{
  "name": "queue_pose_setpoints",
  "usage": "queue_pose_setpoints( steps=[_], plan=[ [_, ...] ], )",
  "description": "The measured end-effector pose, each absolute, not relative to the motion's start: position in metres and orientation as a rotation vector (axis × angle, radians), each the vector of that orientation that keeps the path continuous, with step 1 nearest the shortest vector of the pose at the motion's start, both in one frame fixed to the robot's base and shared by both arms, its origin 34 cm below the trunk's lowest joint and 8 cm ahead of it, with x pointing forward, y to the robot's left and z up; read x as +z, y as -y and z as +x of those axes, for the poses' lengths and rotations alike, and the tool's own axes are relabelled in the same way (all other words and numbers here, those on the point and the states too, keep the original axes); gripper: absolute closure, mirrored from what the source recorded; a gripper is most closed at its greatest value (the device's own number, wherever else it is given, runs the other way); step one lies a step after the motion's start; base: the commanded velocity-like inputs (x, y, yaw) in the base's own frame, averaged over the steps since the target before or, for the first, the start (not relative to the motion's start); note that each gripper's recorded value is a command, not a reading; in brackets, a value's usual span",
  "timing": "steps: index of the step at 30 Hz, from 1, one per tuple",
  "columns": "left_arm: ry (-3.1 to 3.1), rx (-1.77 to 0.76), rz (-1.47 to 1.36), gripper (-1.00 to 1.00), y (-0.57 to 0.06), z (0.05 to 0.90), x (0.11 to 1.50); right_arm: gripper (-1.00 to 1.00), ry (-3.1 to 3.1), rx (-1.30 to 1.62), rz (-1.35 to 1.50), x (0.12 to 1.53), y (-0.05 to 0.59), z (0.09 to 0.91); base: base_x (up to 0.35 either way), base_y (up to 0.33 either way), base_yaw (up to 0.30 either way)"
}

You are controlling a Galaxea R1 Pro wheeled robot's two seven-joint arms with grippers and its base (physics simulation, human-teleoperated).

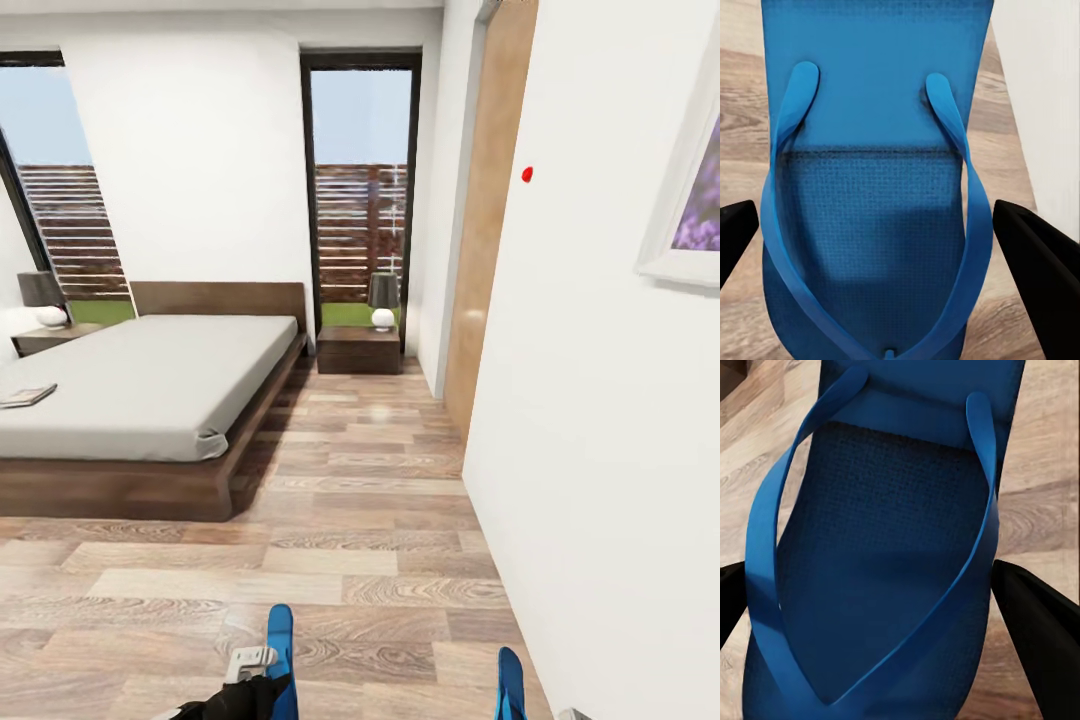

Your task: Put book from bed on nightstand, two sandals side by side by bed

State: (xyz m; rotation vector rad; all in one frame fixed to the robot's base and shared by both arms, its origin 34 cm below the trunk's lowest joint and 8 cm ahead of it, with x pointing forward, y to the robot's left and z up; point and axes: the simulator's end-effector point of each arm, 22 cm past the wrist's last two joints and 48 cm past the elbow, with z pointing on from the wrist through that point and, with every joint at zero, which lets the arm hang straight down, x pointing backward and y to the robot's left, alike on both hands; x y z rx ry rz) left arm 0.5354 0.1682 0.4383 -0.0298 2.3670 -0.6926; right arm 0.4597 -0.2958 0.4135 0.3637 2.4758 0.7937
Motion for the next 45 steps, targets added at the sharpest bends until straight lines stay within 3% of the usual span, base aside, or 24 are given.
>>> queue_pose_setpoints(
  steps=[8,45],
  plan=[
    [-2.388,-0.625,-0.055,1.0,-0.175,0.54,0.448,1.0,-2.565,0.608,0.376,0.41,0.319,0.454,0.0,0.0,0.0],
    [-2.402,-0.631,-0.06,1.0,-0.175,0.543,0.492,1.0,-2.585,0.602,0.376,0.454,0.32,0.456,0.0,0.0,0.0]
  ],
)
